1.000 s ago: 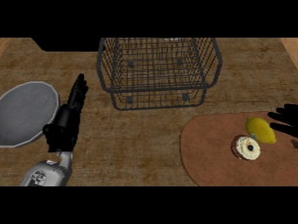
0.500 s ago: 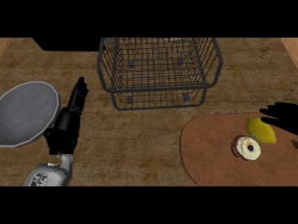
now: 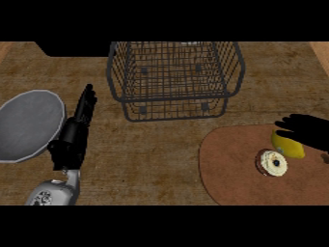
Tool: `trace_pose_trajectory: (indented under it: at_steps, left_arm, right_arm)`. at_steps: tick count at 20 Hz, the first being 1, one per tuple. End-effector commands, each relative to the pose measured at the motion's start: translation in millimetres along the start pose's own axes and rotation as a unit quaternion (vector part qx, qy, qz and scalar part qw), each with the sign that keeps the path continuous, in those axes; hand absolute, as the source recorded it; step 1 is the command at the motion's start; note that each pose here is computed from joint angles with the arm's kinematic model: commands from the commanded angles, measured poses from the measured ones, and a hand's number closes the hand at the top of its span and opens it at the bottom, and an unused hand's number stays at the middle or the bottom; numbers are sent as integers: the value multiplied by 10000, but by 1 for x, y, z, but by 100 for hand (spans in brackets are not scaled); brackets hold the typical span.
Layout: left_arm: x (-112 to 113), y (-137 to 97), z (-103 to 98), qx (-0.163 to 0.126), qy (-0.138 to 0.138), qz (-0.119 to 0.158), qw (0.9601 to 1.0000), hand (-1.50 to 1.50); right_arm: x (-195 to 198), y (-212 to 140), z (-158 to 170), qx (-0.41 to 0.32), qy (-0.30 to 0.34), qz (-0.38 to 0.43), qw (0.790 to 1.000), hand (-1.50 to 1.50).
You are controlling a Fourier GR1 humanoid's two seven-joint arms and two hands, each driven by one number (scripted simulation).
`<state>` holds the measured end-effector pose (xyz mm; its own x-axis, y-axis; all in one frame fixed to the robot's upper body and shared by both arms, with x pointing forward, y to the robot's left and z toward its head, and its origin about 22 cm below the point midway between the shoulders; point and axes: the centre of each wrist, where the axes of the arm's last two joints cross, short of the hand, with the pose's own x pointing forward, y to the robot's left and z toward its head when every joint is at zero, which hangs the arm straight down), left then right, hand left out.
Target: Pick the cupcake from the cutting board and place it in the tiered basket
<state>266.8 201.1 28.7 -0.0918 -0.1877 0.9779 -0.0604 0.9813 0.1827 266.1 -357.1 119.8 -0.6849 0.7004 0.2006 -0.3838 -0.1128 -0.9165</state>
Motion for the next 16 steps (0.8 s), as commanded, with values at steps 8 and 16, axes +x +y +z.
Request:
trace_pose_trajectory:
  at_steps: [8,16]
  left_arm:
    - [-4,-5,-10,-4,-20,-46,10000,0]
    - [6,-1,1,-12,4,-36,10000,0]
  right_arm:
    - [5,1,-10,478,-181,-197,9985,-150]
    - [8,-1,-31,477,-197,-194,9985,-150]
